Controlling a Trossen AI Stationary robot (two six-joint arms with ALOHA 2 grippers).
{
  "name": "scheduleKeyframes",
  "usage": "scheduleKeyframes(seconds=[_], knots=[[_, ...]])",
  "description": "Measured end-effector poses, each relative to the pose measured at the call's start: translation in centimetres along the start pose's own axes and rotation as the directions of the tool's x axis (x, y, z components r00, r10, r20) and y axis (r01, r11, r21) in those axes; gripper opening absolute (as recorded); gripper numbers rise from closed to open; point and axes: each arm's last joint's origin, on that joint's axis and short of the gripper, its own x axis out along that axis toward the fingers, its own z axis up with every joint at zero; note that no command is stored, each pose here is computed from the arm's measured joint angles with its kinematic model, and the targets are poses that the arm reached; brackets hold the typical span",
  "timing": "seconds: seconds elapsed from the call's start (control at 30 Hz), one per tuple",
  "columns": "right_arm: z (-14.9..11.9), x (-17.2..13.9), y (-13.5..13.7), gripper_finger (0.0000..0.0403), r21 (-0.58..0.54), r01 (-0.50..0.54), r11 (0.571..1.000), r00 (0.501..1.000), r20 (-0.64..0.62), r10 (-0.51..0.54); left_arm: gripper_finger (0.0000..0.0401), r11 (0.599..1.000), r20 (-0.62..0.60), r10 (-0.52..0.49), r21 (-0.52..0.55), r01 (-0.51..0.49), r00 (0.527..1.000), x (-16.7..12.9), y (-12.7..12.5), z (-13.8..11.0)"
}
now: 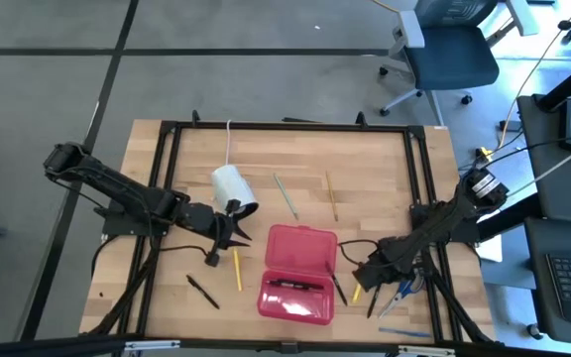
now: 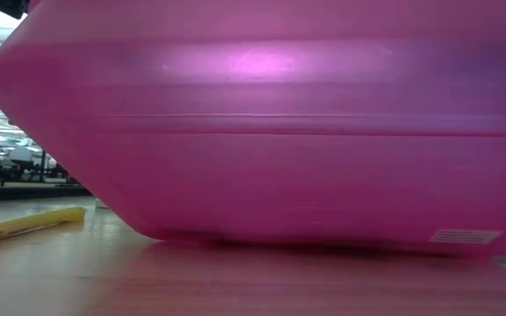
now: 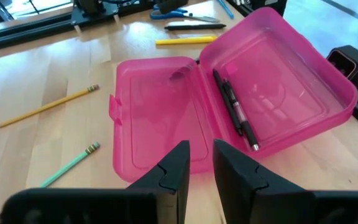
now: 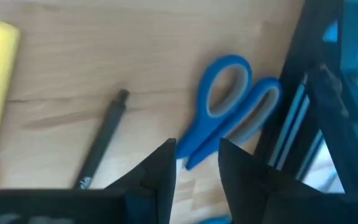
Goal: Pick & place school supplies into a supply box
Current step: Put the blue scissors into the pink supply box
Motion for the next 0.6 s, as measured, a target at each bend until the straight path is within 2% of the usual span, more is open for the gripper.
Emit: scheduleKeyframes(seconds=[0.2, 0.37, 0.6], knots=[[0.0, 0.3, -1.2, 0.0123, 0.008, 0.014, 1.0, 1.0, 0.027, -0.014, 0.0067, 1.0, -0.01, -0.001, 0.001, 0.001, 1.0, 0.0, 0.0, -0.1], [0.0, 1.0, -2.6, 0.0123, 0.078, -0.017, 0.997, 0.999, 0.037, 0.014, 0.0065, 1.0, -0.013, -0.001, 0.001, 0.001, 1.0, 0.0, 0.0, -0.1], [0.5, 2.2, -3.3, 0.0122, 0.149, 0.009, 0.989, 0.998, 0.066, -0.019, 0.0066, 1.0, -0.013, -0.001, 0.001, 0.001, 1.0, 0.0, 0.0, -0.1]])
